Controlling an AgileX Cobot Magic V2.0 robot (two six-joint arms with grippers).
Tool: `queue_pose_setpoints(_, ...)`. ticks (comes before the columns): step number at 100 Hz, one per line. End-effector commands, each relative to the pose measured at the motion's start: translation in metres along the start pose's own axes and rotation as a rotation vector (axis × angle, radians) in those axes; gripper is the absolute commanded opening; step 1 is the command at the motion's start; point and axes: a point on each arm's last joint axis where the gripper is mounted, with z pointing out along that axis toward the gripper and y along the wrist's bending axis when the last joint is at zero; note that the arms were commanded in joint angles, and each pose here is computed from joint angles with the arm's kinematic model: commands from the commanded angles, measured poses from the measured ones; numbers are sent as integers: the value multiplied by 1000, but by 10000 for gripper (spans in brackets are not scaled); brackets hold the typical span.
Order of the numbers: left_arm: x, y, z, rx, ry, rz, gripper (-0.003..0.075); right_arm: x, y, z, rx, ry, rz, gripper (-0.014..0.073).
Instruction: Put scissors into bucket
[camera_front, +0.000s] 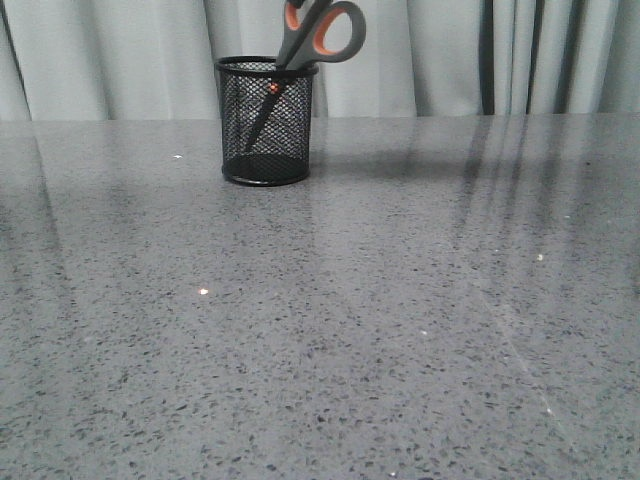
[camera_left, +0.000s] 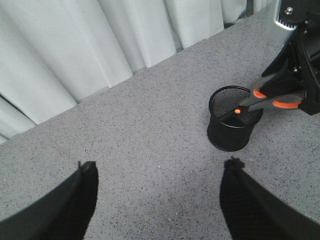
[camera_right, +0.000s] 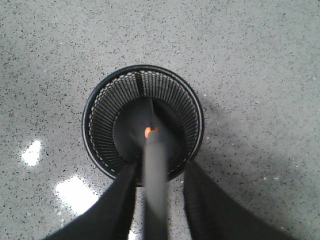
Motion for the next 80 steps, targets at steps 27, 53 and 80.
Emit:
queue_pose_setpoints(27,-8,-2,-18,-16,-102,0,474,-15,-4,-72,54,-173,-4,327)
queue_pose_setpoints(53,-9,-1,-13,-17,-100,17,474,-12,-9,-132,98,-266,45,143)
queue_pose_setpoints(80,-10,1,-7,-16,-94,14,289,-2,2,-179,119,-364,38,-52)
